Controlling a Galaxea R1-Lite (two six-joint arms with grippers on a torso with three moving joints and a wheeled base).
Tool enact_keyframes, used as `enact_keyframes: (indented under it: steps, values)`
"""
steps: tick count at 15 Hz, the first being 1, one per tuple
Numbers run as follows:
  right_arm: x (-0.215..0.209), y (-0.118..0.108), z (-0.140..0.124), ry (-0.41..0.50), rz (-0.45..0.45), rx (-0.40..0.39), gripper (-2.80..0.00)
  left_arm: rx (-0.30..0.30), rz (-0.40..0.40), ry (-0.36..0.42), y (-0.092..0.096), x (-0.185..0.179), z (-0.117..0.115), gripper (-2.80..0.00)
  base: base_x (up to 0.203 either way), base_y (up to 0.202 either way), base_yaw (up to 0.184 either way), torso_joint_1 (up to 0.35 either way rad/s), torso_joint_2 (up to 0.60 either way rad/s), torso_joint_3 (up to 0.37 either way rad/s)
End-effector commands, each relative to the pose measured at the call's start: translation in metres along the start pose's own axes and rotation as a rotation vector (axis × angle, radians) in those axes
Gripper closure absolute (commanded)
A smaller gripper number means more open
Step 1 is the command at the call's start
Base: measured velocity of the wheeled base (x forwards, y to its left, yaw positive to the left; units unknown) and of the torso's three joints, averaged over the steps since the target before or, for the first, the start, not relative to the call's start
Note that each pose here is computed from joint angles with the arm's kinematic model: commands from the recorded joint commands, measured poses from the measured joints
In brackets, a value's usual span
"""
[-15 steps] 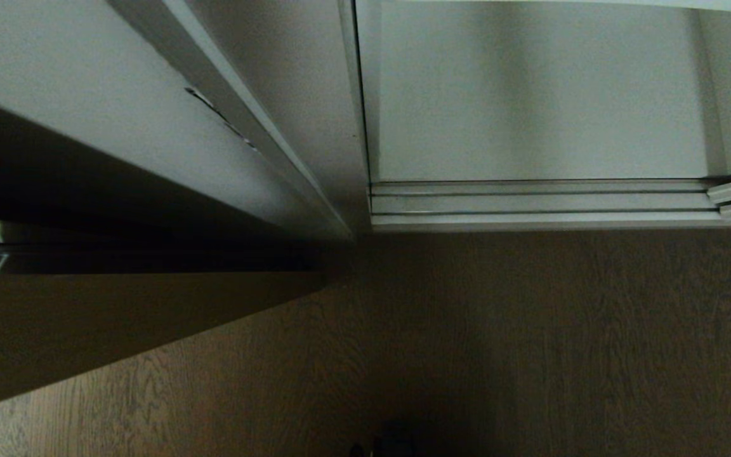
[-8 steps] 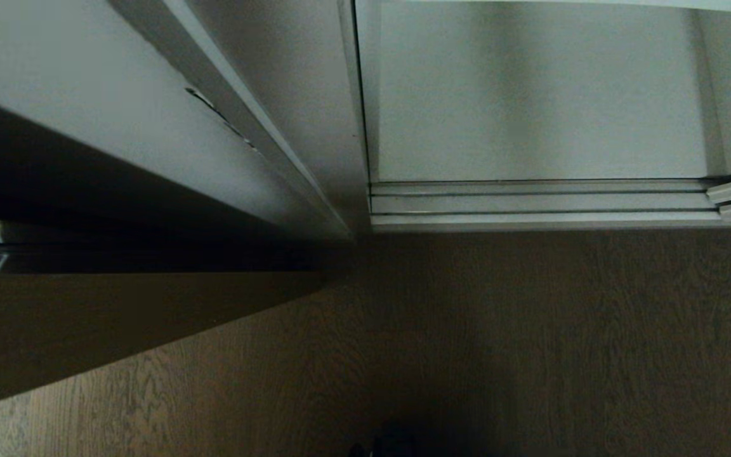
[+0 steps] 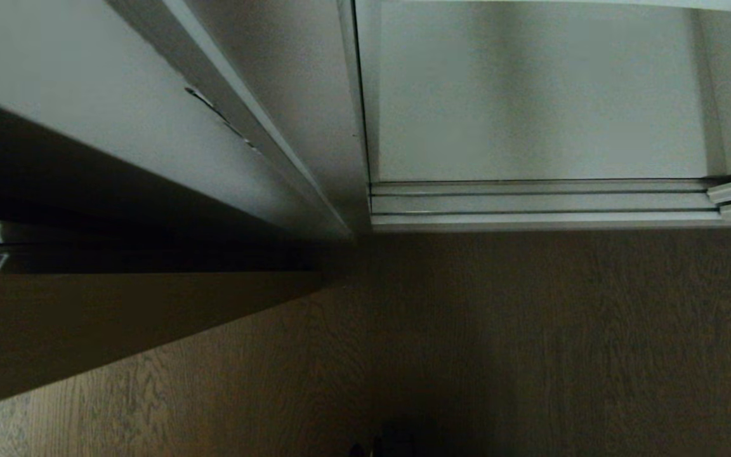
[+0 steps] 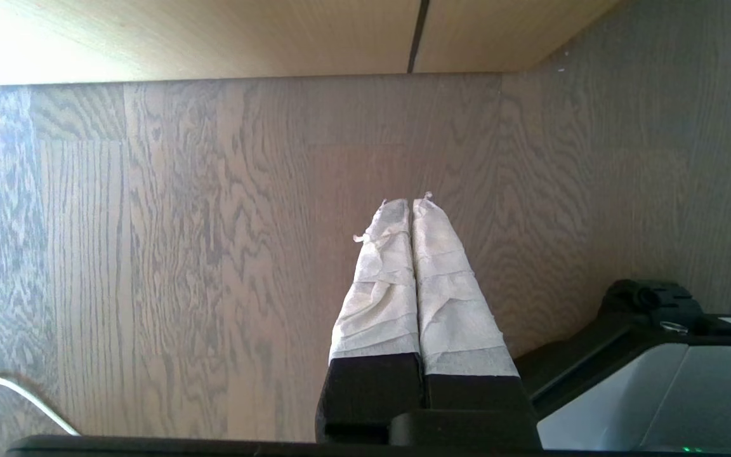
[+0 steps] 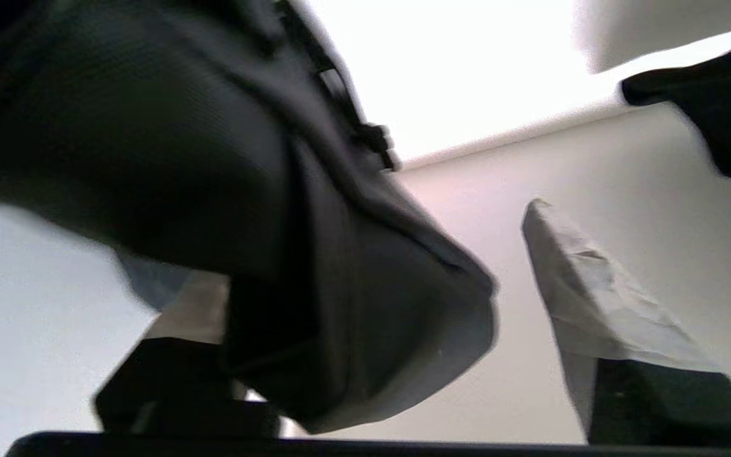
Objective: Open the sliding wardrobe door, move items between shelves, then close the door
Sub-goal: Place the bag on the higher shelf
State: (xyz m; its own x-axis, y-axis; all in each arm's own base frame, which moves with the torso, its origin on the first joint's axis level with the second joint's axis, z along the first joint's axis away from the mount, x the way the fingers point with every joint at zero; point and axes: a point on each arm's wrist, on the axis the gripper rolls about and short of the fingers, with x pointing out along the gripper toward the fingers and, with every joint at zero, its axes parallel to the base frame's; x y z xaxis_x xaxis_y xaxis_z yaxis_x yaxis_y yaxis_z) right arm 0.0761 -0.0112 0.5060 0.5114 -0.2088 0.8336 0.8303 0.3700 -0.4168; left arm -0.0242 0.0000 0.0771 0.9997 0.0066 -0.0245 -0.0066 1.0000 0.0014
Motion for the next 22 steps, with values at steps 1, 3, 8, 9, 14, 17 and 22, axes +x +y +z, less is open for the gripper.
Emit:
enact_keyframes:
  steps: [1,3,8,9,14,17,22]
  values:
    - [-0.011,-0.030,0.014,-0.031,-0.055,0.007,-2.80,0.000,0.001,0.001,0.000,0.000,0.000,0.00,0.000,0.000,0.000,0.000,0.00,0.000]
    - [-0.027,-0.047,0.019,-0.023,-0.040,0.004,-2.80,0.000,0.001,0.000,0.000,0.000,0.000,0.00,0.000,0.000,0.000,0.000,0.00,0.000]
    - [-0.072,-0.060,0.018,0.045,0.082,-0.025,-2.80,0.000,0.001,0.000,0.000,0.000,0.000,0.00,0.000,0.000,0.000,0.000,0.00,0.000]
    - [-0.081,-0.059,0.016,0.062,0.110,-0.030,-2.80,0.000,0.001,0.000,0.000,0.000,0.000,0.00,0.000,0.000,0.000,0.000,0.00,0.000]
    - [-0.147,-0.057,0.002,0.121,0.247,-0.037,0.00,0.000,0.001,0.000,0.000,0.000,0.000,0.00,0.000,0.000,0.000,0.000,0.00,0.000]
    - [-0.161,-0.058,-0.002,0.133,0.264,-0.022,0.00,0.000,0.001,0.002,0.000,0.000,0.000,0.00,0.000,0.000,0.000,0.000,0.00,0.000]
    - [-0.203,-0.026,-0.030,0.284,0.378,0.054,0.00,0.000,0.001,0.000,0.000,0.000,0.000,0.00,0.000,0.000,0.000,0.000,0.00,0.000]
